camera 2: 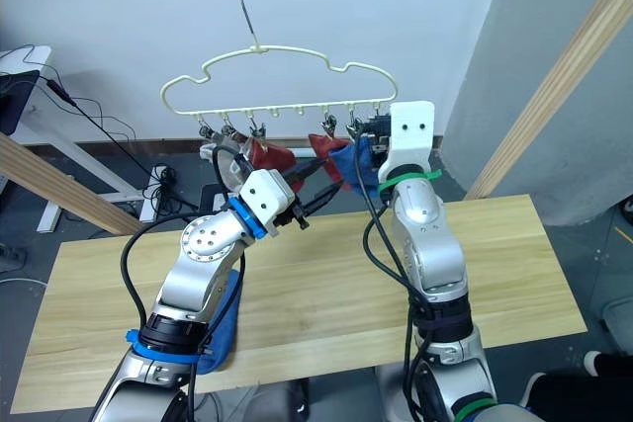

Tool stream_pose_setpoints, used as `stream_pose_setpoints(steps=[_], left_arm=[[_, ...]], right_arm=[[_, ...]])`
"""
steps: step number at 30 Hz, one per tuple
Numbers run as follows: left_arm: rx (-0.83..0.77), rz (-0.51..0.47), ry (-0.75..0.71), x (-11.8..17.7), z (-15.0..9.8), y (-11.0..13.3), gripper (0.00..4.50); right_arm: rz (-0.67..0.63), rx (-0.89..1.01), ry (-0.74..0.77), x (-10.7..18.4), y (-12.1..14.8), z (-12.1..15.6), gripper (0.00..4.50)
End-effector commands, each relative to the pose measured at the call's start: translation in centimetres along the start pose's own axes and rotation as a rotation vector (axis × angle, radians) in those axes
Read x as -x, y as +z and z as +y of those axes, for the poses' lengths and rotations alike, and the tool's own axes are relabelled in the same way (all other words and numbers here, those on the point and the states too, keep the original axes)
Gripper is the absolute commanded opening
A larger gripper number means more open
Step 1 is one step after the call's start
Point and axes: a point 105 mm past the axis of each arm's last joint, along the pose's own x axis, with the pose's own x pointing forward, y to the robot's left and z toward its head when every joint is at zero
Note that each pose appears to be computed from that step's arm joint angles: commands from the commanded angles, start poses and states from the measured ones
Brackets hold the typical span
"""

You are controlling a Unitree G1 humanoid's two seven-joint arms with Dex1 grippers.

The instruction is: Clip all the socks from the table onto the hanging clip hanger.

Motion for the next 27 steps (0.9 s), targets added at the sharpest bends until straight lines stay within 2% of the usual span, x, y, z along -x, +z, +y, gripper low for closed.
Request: stream_pose_setpoints(steps=[1,26,27], left_arm=[[-0.022,-0.031,0.004,0.1,0.0,0.9,2.28],[-0.025,-0.028,-0.008,0.0,-0.4,0.6,2.28],[-0.025,-0.027,-0.009,0.1,-0.5,0.6,2.28]], right_arm=[[-0.055,-0.052,0.019,0.4,1.4,0.3,2.71],[-0.069,-0.090,0.109,0.4,1.6,1.7,2.71],[-0.070,-0.090,0.110,0.4,1.6,1.7,2.33]])
